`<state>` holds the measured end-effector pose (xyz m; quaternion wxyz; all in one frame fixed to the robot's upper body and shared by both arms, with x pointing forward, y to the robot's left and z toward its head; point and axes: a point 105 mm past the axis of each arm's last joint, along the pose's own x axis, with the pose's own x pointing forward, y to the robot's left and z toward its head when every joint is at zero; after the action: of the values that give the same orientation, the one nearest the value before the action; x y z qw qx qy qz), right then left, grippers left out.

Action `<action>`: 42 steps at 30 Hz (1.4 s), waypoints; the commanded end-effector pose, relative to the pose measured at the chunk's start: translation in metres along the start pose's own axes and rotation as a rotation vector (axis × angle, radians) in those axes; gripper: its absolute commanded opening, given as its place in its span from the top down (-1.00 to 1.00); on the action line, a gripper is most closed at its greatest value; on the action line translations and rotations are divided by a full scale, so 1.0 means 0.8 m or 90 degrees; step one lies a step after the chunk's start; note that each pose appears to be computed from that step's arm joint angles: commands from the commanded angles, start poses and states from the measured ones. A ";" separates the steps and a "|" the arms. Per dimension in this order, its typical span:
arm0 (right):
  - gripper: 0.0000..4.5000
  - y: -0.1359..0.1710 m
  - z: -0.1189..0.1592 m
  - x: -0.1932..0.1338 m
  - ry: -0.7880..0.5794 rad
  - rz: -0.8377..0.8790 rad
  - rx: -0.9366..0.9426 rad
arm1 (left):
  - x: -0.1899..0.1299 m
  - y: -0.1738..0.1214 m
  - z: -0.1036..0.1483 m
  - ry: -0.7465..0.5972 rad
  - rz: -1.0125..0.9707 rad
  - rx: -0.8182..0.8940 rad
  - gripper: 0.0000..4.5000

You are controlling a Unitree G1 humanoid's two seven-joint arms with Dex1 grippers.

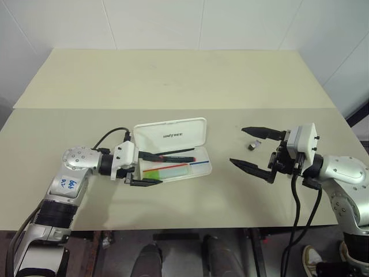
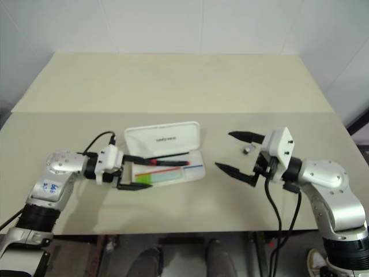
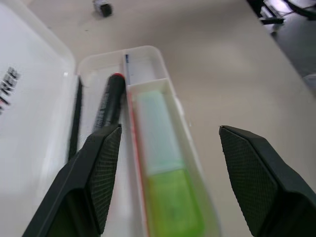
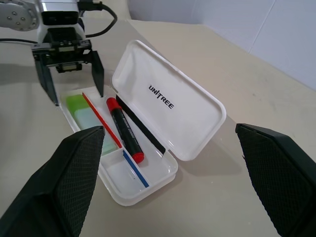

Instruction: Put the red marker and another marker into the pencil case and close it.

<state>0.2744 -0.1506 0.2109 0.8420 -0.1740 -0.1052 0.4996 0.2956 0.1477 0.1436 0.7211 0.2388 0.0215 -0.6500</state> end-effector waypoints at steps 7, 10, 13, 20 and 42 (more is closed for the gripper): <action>-1.00 -0.017 -0.014 -0.006 0.039 -0.020 0.003 | -0.028 -0.010 0.037 -0.034 0.007 0.007 -0.63; -1.00 -0.046 -0.044 -0.018 0.107 -0.095 0.028 | -0.040 -0.008 0.059 -0.056 0.047 0.000 -0.99; -1.00 -0.071 -0.067 -0.026 0.149 -0.153 0.046 | -0.048 0.000 0.080 -0.090 0.092 -0.004 -0.99; -1.00 -0.095 -0.100 -0.025 0.227 -0.140 0.045 | -0.049 0.014 0.095 -0.116 0.131 -0.008 -0.99; -1.00 -0.097 -0.124 -0.039 0.267 -0.107 -0.007 | -0.053 0.015 0.096 -0.116 0.158 -0.005 -0.99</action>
<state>0.3645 -0.2290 0.1325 0.9040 -0.2245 0.0856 0.3536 0.2845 0.1584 0.2198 0.8002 0.1629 -0.0526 -0.5748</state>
